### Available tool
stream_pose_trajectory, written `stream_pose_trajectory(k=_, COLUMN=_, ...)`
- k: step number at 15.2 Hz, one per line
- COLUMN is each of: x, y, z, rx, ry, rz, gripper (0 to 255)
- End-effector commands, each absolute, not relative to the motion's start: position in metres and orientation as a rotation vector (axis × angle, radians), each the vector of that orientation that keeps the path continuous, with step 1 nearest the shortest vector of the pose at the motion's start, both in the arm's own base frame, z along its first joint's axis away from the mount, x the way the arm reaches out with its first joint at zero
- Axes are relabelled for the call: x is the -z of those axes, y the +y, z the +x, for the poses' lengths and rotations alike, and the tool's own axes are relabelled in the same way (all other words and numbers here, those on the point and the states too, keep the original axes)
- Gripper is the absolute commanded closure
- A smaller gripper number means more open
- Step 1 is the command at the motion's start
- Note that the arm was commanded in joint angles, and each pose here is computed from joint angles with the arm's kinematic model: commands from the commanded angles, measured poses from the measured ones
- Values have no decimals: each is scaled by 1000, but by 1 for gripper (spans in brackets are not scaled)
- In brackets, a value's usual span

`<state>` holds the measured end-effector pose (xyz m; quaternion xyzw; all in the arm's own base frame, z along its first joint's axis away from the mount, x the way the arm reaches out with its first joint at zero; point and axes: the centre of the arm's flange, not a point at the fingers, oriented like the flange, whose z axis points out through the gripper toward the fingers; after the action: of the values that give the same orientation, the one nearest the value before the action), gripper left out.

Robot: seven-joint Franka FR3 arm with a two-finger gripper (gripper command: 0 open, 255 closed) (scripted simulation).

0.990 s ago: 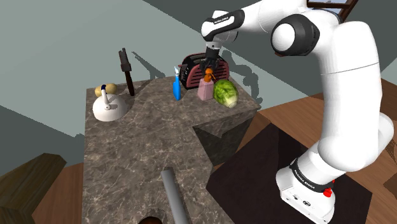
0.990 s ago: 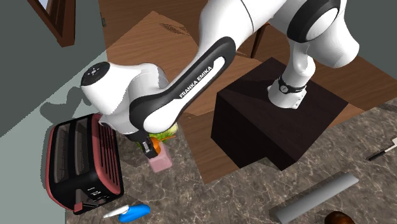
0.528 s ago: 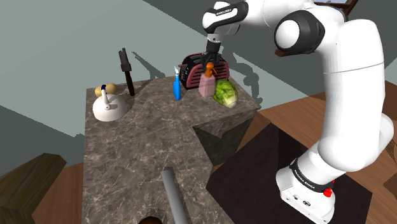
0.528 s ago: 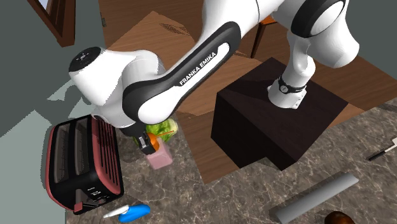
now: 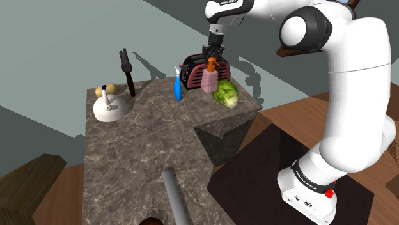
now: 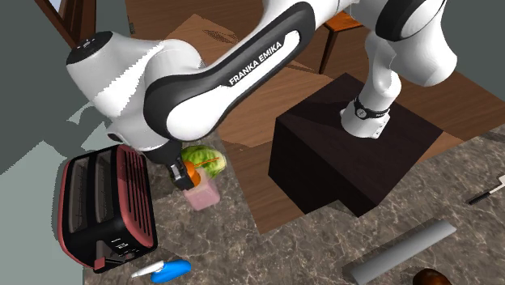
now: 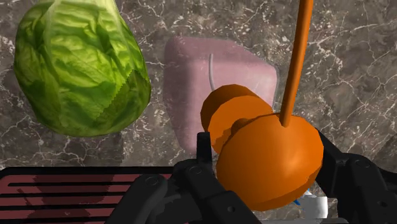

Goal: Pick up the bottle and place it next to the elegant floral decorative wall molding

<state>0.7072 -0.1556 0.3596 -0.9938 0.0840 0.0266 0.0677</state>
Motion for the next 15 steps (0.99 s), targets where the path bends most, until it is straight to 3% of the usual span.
stream_pose_trajectory(k=1, x=-370, y=-156, z=708, rx=-81, ry=253, rz=-2994, gripper=255)
stream_pose_trajectory(k=15, x=-444, y=-156, z=708, rx=-81, ry=253, rz=-2994, gripper=255)
